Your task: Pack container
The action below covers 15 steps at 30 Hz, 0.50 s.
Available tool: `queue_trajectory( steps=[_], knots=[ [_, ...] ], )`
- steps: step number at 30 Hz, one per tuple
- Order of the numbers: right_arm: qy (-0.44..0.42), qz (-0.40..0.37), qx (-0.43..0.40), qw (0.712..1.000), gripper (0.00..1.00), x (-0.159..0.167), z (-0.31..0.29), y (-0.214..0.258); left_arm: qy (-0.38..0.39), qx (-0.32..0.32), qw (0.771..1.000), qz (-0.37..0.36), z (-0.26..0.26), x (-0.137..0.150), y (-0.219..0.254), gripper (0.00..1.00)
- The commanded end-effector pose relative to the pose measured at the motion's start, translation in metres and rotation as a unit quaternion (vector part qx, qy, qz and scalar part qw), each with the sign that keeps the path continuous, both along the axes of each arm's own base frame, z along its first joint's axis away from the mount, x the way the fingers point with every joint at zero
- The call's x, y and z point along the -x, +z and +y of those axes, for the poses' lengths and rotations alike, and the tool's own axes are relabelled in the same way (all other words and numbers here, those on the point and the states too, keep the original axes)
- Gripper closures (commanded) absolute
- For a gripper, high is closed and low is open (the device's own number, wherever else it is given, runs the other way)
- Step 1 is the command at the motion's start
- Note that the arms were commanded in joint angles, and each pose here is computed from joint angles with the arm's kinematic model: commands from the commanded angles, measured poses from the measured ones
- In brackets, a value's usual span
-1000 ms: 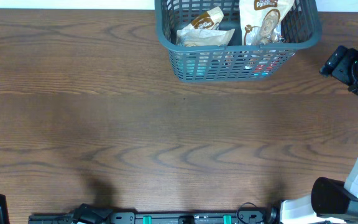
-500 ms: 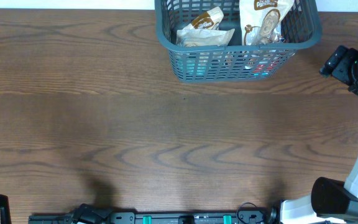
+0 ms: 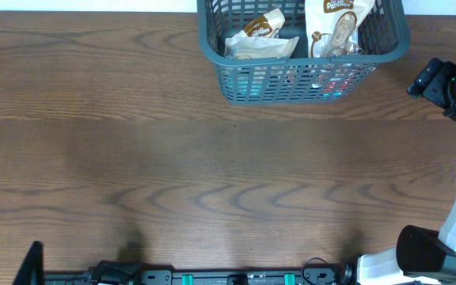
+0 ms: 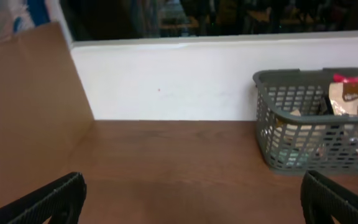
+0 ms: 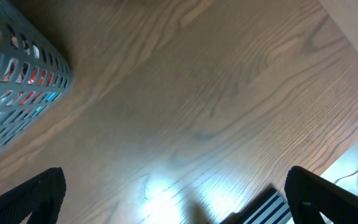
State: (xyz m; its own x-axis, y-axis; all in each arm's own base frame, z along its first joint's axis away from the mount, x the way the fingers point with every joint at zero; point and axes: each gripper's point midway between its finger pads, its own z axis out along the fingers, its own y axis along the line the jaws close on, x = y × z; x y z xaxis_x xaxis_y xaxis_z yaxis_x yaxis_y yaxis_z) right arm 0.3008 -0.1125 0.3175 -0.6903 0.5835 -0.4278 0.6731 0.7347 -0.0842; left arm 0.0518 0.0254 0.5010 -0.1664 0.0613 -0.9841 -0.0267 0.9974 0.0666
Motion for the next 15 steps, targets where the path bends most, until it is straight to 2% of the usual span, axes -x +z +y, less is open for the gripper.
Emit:
queue_trajectory(
  steps=[1, 15],
  knots=[
    [-0.01, 0.0, 0.006, 1.0, 0.01, 0.001, -0.004, 0.001, -0.032, -0.028, 0.999, 0.009, -0.015, -0.01, -0.004, 0.01],
    [-0.01, 0.0, 0.006, 1.0, 0.01, 0.001, -0.004, 0.001, -0.038, -0.019, 0.997, -0.061, -0.029, -0.064, -0.021, 0.02]
  ],
)
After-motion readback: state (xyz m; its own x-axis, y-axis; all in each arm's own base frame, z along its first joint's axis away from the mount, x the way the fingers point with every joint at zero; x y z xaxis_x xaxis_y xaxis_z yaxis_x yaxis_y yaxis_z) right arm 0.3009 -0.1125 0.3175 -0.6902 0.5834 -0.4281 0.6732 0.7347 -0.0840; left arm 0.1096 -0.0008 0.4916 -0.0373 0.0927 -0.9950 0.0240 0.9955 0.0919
